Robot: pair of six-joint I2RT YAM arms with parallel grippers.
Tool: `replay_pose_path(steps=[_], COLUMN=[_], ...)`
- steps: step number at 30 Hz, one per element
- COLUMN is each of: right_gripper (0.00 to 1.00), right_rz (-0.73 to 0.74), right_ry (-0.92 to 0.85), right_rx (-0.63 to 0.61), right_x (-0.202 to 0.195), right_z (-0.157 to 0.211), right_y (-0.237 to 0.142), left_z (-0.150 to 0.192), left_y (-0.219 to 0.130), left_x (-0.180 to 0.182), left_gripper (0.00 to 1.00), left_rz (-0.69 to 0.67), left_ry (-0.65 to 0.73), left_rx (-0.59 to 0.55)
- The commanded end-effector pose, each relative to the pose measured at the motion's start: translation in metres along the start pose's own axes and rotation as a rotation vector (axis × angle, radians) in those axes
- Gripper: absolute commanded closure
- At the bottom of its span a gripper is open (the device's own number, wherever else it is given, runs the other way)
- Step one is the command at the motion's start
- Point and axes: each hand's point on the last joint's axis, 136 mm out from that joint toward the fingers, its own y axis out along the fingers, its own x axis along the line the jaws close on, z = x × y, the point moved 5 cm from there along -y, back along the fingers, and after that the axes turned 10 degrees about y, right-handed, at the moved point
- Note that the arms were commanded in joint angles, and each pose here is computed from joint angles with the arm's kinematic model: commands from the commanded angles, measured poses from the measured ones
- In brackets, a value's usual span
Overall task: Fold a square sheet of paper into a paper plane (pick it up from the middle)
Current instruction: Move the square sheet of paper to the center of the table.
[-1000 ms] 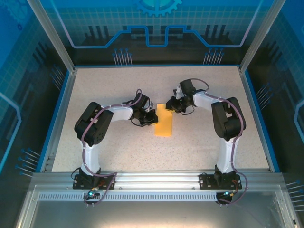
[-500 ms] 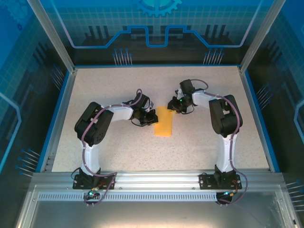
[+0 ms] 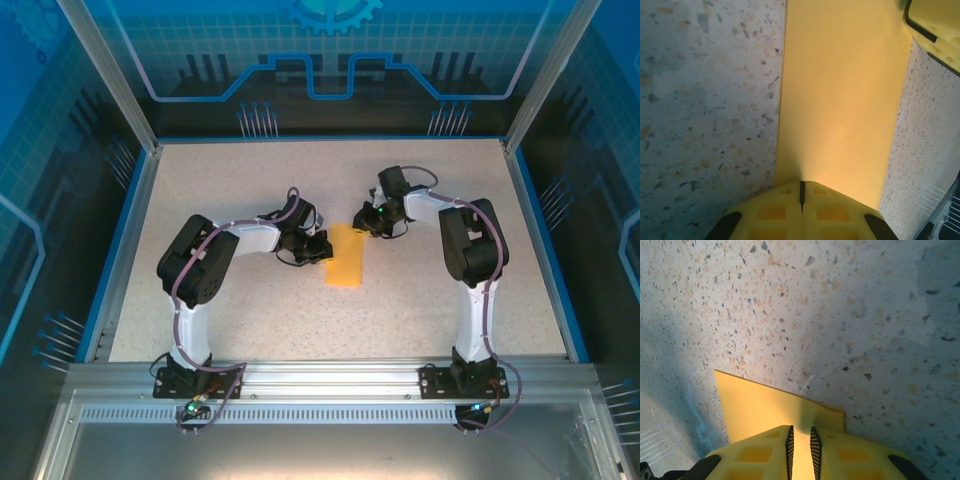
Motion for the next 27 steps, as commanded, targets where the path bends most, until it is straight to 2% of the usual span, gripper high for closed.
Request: replay_pose_path(steps=[1,6,11,18,27], right_gripper=[0.80,0.80,0.80,0.80,0.80], right_rz=[0.050,0.003,-0.041,-0.083,-0.095], right_ry=[-0.021,-0.116,-0.160,-0.186,-0.197], right_rx=[0.042,0.116,0.156,0.158,0.057], right_x=[-0.004,0.019,0.039,0.053,0.055], right_z=[0.013,0.043,0.062,0.064,0.055], right_y=[0.008,0.014,0.023,0.024,-0.013], left_z=[0.026,0.003,-0.013,-0.016,-0.018], left_y=[0.006,-0.031,-0.054,-0.042,-0.035], left_x=[0.020,-0.019,-0.027,-0.015,-0.013], left_gripper=[1.00,0.98,0.97,1.00,1.00], left_rz=[-0.109,-0.016,-0.015,-0.033,-0.023], left_ry=[-0.050,-0.003,0.000,-0.042,-0.040], left_rx=[0.091,-0.034,-0.139,-0.131,-0.129])
